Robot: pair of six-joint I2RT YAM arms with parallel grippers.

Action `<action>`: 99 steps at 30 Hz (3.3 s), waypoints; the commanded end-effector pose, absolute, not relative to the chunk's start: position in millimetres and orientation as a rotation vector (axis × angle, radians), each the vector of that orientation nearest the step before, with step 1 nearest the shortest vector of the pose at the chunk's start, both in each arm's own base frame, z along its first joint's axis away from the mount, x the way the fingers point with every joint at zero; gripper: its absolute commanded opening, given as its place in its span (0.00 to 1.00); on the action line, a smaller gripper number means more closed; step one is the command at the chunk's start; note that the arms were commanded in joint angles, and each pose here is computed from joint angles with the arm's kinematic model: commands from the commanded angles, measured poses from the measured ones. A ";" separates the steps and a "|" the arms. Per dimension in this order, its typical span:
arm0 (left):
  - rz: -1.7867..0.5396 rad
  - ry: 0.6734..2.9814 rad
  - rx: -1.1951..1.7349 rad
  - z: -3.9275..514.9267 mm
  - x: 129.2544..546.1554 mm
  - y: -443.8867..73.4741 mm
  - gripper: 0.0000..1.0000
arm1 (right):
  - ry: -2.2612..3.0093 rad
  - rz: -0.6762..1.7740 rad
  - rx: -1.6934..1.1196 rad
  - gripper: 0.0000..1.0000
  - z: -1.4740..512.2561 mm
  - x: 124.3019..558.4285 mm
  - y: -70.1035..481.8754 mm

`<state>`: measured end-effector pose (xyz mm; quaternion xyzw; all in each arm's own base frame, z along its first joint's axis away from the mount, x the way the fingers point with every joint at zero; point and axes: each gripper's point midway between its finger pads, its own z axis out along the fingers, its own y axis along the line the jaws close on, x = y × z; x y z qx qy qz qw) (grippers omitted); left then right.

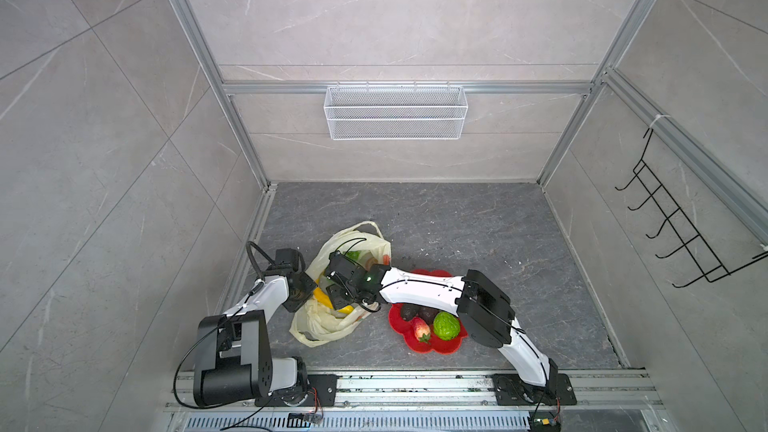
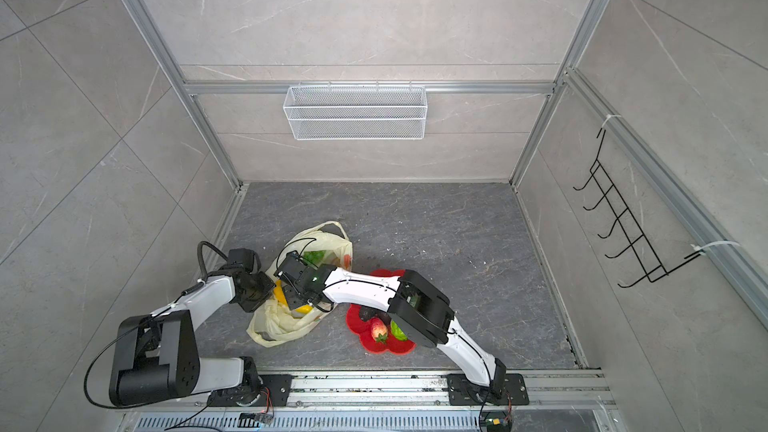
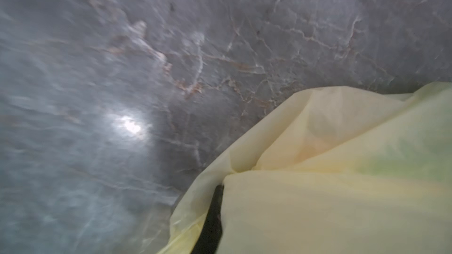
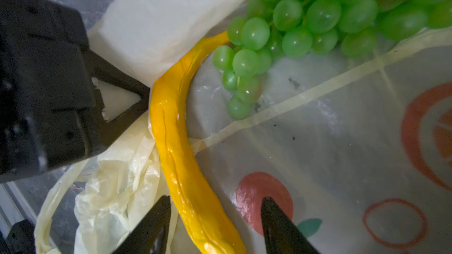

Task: Take the fake fruits out of the plastic bag
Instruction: 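Move right gripper to the banana while left gripper pulls bag edge closer, then lower the right gripper into the bag and grasp the yellow banana, then lift the yellow banana out and carry it over the red plate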

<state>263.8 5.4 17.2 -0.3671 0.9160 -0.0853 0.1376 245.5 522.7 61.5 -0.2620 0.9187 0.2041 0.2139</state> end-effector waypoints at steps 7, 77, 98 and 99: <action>-0.388 2.680 -0.885 23.3 284.1 -26.5 0.03 | 2.562 0.561 -0.813 0.58 54.7 258.6 521.3; -0.445 2.547 -0.694 44.5 301.4 -33.1 0.00 | 2.473 0.679 -0.804 0.28 114.4 298.9 524.1; -0.386 2.518 -0.685 50.2 299.3 -31.5 0.00 | 2.518 0.736 -0.843 0.29 126.8 229.9 487.8; -0.385 2.518 -0.684 49.8 299.4 -31.6 0.00 | 2.513 0.735 -0.846 0.29 129.9 225.6 484.6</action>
